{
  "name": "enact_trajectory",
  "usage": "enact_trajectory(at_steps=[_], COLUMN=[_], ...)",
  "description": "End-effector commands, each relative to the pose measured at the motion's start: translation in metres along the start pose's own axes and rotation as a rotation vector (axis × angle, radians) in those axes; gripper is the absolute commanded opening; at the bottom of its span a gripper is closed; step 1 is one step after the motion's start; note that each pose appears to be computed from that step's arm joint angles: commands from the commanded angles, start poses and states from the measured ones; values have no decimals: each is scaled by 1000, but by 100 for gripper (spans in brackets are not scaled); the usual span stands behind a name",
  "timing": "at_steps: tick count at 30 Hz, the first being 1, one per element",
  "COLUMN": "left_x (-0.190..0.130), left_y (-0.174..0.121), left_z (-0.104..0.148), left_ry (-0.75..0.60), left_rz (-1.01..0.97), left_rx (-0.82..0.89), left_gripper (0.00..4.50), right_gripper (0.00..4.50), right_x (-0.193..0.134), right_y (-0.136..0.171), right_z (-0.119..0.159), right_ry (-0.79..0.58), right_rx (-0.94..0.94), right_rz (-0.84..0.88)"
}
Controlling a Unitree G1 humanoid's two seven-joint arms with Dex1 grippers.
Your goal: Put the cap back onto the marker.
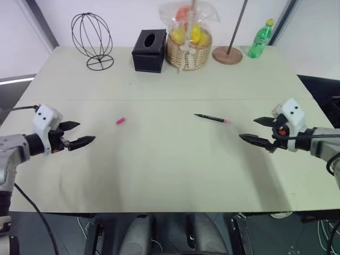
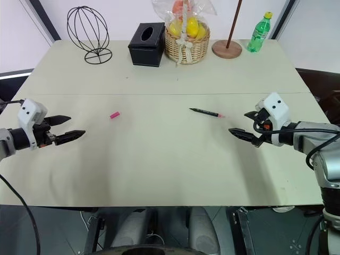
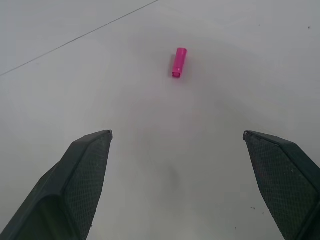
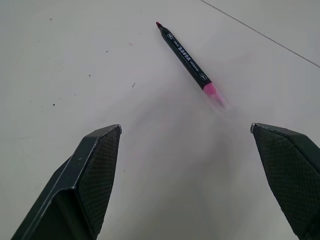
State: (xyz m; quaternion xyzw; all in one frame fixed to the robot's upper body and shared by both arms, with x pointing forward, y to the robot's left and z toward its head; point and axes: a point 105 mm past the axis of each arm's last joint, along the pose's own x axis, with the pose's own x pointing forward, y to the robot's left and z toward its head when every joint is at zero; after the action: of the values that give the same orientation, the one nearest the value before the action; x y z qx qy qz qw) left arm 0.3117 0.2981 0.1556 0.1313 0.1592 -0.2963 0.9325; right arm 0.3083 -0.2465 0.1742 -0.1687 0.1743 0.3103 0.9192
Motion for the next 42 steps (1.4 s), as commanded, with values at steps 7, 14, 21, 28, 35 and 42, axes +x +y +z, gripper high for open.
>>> enact_trajectory(at_steps=[7, 14, 21, 28, 35, 42], left_x=[-6, -5, -4, -2, -1, 15], left_y=[12, 13, 14, 14, 14, 12], left_z=[19, 20, 24, 27, 31, 72], left_ry=[-66, -72, -83, -91, -110, -220], left_rz=[50, 50, 50, 41, 35, -105], left_rx=[42, 47, 55, 59, 64, 117], left_gripper=[442, 442, 442, 442, 442, 442], right_gripper=[431, 431, 431, 431, 431, 431], right_x=[-1, 2, 5, 7, 9, 34], right_y=[-3, -5, -9, -12, -16, -28], right_z=[13, 13, 12, 15, 11, 22], right_ry=[-48, -49, -49, -55, -54, -113], right_rx=[-38, -50, -60, -68, -78, -85], right_rz=[-19, -24, -31, -37, -49, 9])
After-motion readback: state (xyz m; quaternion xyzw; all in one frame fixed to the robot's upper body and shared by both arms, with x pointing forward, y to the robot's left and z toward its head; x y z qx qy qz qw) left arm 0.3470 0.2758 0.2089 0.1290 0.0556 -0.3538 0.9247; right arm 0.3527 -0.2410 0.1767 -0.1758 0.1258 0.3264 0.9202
